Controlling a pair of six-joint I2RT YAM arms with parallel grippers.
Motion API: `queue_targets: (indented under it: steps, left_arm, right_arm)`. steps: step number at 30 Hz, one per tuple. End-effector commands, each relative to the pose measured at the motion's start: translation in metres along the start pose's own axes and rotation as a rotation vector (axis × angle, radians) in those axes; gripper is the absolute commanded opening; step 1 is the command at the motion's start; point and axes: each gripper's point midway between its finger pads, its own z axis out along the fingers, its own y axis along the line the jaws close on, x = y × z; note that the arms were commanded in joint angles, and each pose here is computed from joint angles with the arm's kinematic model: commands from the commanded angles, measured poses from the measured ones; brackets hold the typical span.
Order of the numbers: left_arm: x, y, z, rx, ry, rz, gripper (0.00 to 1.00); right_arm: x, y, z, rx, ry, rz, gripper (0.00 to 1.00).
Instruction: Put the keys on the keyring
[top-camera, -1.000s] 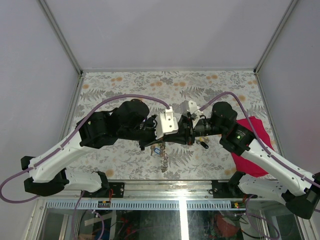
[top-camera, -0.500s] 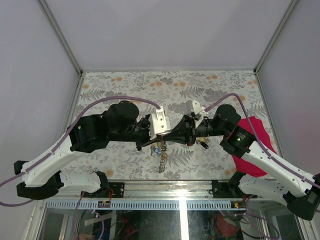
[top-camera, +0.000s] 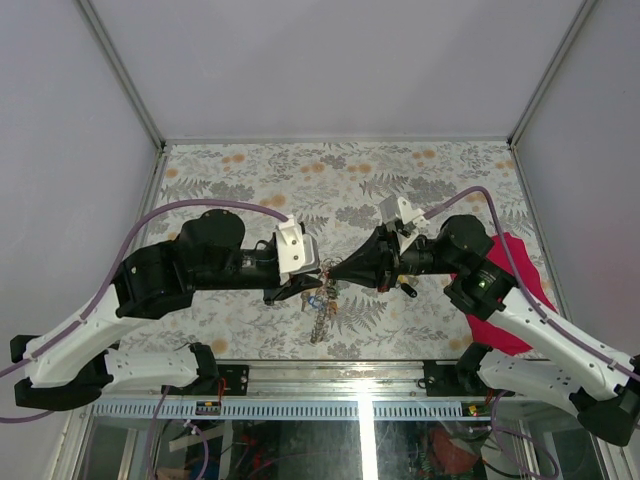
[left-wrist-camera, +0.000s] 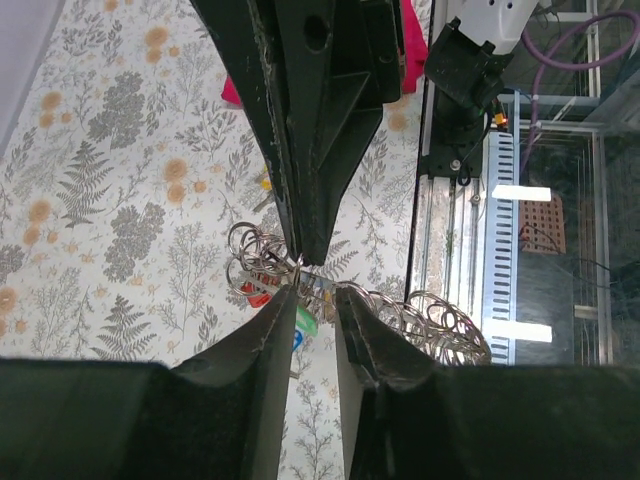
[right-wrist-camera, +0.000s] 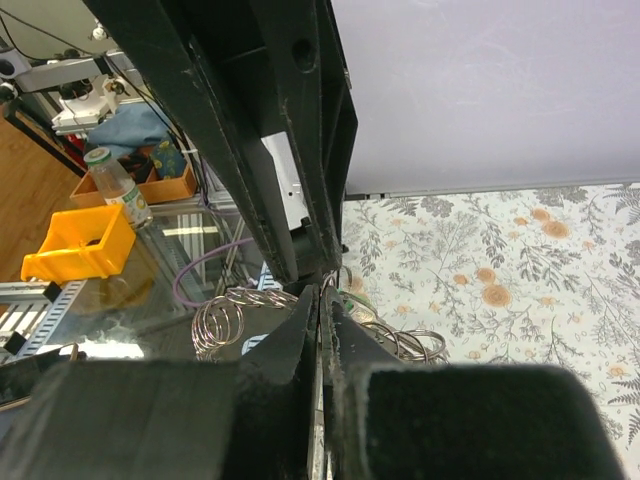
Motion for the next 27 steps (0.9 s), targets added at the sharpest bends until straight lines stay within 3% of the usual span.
queue_targets:
  steps: [1, 23, 25, 27]
  left_arm:
    - [-0.022, -0.002, -0.001, 0.001, -0.112, 0.010, 0.26]
    - [-0.022, -0.010, 0.001, 0.049, -0.136, 0.029, 0.34]
    - [-0.020, -0.013, 0.003, 0.065, -0.131, 0.028, 0.32]
    - [-0.018, -0.014, 0.004, 0.076, -0.122, 0.025, 0.21]
  right_arm:
    - [-0.049, 0.020, -0.008, -0.025, -0.156, -0.114, 0.00]
    - [-0.052, 0.039, -0.013, -0.111, -0.134, -0.159, 0.00]
    - [-0.053, 0.040, -0.013, -0.109, -0.137, -0.164, 0.00]
    - [-0.056, 0.042, -0.016, -0.103, -0.145, -0.172, 0.00]
